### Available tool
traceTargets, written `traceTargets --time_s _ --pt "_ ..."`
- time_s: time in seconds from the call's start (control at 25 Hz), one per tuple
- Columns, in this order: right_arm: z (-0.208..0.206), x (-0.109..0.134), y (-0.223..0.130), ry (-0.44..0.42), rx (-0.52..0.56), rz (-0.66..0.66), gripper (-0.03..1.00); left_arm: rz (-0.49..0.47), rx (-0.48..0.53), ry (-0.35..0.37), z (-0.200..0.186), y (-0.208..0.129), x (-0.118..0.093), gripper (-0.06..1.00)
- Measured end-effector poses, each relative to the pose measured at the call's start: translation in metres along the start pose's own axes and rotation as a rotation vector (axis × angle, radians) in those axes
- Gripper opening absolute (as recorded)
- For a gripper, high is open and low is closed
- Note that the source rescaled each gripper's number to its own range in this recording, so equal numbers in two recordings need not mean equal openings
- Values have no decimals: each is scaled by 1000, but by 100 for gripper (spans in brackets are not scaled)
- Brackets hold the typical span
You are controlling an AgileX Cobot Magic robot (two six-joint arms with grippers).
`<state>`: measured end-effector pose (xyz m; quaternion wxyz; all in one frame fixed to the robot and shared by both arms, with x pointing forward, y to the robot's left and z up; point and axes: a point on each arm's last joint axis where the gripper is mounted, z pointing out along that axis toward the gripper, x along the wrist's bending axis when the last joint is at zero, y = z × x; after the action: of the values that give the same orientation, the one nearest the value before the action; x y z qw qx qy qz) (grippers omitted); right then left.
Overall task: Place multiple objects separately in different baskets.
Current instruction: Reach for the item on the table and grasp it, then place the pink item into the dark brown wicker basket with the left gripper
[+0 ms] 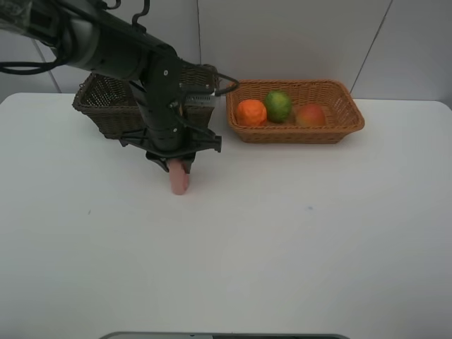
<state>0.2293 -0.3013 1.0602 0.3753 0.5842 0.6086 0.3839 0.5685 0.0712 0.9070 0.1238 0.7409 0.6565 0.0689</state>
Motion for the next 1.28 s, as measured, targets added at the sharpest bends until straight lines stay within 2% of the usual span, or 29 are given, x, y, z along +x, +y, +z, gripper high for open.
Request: traceTargets --time_s 0.84,1.0,1.28 --pt "0 0 0 0 0 0 100 -1 18 14 -2 -1 1 39" --pt "0 0 0 0 0 0 100 22 -2 8 -21 6 0 39" --pt "0 0 0 0 0 0 100 52 -102 -33 -63 22 1 39"
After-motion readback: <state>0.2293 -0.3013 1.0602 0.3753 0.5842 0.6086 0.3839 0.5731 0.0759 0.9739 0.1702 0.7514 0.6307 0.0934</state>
